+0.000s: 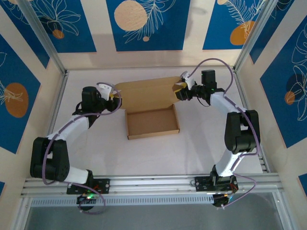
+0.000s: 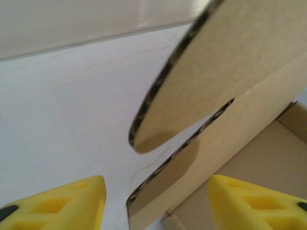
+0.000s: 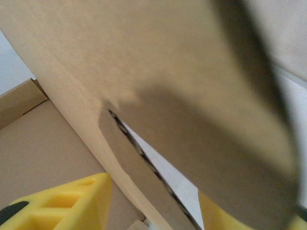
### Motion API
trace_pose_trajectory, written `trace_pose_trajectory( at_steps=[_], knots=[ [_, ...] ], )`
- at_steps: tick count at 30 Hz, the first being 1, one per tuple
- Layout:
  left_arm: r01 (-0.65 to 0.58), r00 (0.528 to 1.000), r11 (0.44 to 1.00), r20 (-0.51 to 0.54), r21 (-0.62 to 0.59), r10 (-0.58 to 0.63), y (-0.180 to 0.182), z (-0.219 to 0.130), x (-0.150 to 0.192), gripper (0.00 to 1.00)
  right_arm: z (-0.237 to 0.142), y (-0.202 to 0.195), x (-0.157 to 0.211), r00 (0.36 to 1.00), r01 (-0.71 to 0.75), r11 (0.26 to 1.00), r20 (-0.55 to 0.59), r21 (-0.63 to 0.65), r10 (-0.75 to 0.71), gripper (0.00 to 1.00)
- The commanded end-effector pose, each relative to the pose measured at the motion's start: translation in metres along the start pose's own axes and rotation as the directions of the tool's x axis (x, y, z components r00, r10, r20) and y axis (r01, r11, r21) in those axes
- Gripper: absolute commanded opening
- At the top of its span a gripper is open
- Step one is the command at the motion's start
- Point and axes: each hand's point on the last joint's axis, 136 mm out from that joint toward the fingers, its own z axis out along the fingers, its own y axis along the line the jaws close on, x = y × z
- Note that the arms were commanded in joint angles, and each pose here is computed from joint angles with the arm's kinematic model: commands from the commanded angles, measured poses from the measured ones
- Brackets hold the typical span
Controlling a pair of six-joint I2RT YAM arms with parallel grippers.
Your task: Fold the paper box
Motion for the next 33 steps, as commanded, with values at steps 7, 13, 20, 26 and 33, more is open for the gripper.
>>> trace_pose_trajectory(
  at_steps=[7, 13, 20, 26, 33],
  knots=[
    [0.055, 0.993, 0.992, 0.095, 0.113, -0.066, -0.019, 0.005, -0.031, 0.18, -0.001, 0.005, -0.009, 0.999, 0.019, 0.991, -0.046, 0.136, -0.013, 0.3],
    [0.053, 0.99, 0.995, 0.128, 0.083, -0.063, -0.035, 0.005, -0.032, 0.14, -0.001, 0.013, -0.013, 0.999, 0.002, 0.963, -0.044, 0.27, 0.011, 0.29],
    [0.077, 0.979, 0.995, 0.185, 0.065, -0.088, -0.058, 0.011, -0.036, 0.15, 0.009, 0.033, -0.024, 0.986, -0.166, 0.932, 0.024, 0.322, 0.167, 0.38],
    [0.096, 0.97, 0.995, 0.224, 0.012, -0.097, -0.063, 0.011, -0.04, 0.15, 0.019, 0.051, -0.042, 0.952, -0.307, 0.887, 0.111, 0.344, 0.287, 0.47],
    [0.085, 0.966, 0.996, 0.244, 0.02, -0.087, -0.074, 0.007, -0.044, 0.16, 0.011, 0.063, -0.052, 0.924, -0.381, 0.865, 0.182, 0.327, 0.337, 0.51]
  ],
)
